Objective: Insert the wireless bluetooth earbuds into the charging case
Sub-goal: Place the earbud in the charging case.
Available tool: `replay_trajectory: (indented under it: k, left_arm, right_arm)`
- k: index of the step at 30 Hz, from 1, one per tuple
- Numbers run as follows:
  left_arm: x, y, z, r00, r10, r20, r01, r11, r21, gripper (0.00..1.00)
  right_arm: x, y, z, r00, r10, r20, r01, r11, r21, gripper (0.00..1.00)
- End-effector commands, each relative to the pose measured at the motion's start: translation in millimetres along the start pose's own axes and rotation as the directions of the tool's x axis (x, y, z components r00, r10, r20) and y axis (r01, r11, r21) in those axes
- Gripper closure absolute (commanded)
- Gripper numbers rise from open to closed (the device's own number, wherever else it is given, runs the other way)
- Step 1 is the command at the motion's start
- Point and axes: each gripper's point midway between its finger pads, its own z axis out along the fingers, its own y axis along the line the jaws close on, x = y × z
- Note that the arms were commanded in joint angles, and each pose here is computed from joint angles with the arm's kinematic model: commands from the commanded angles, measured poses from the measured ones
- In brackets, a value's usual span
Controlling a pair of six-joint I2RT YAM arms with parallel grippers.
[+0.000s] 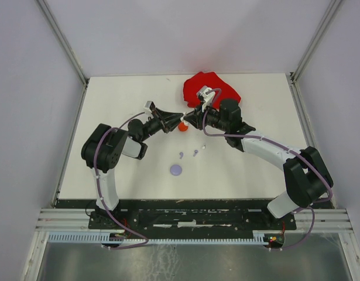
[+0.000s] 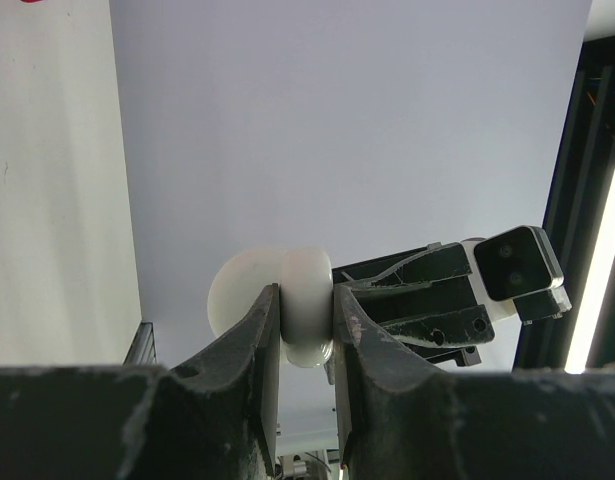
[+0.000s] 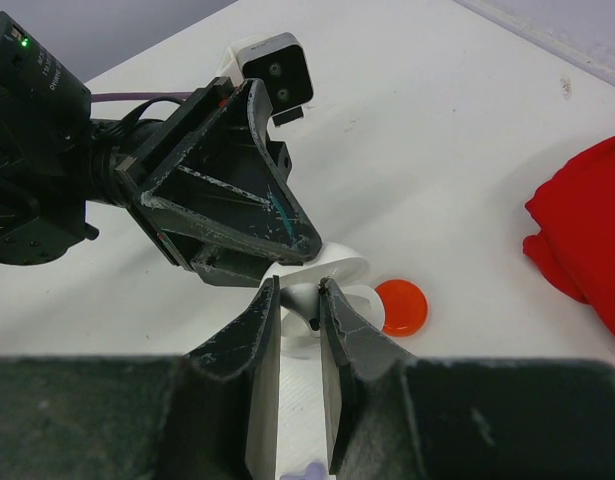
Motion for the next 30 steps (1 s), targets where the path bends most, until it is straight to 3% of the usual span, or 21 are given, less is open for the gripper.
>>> replay_trajectory:
  k: [1,5,8,12,18,22,30]
  left_arm:
    - [6,-31,6,0.999,0.026,-0.037,-0.023,0.996,0.085,0.97]
    - [6,-34,8,0.999,0.03,-0.035,-0.026,0.996,0.091,0.97]
    - [6,-34,8,0.999,0.031,-0.037,-0.028,0.996,0.09,0.97]
    - [5,-31,8,0.999,0.031,-0.033,-0.029,0.996,0.081,0.97]
    - [4,-21,6,0.999,0.028,-0.028,-0.026,0.998,0.061,0.97]
    - [0,-17,3,1.0,0.019,-0.014,-0.018,0.998,0.061,0.97]
    - [-25,-17,-18,0.998,0.024,0.063,-0.027,0.998,0.061,0.97]
  right_arm:
    - [-8,8,-3,0.999,-0.025,0.025,0.026,0.999,-0.032,0.92]
    - [-5,9,-2,1.0,-0.022,0.015,0.022,0.999,-0.04,0.86]
    - [-7,10,-3,1.0,-0.021,0.018,0.022,0.999,-0.042,0.7]
    - [-12,11,-3,0.999,-0.021,0.033,0.022,0.999,-0.043,0.56]
    - [-55,6,-14,0.986,0.003,0.168,-0.007,1.0,0.021,0.38]
    - [-80,-10,-32,0.966,0.037,0.255,-0.076,0.987,0.142,0.26]
    - [-36,-53,-69,0.984,0.179,0.016,-0.165,0.865,0.474,0.22]
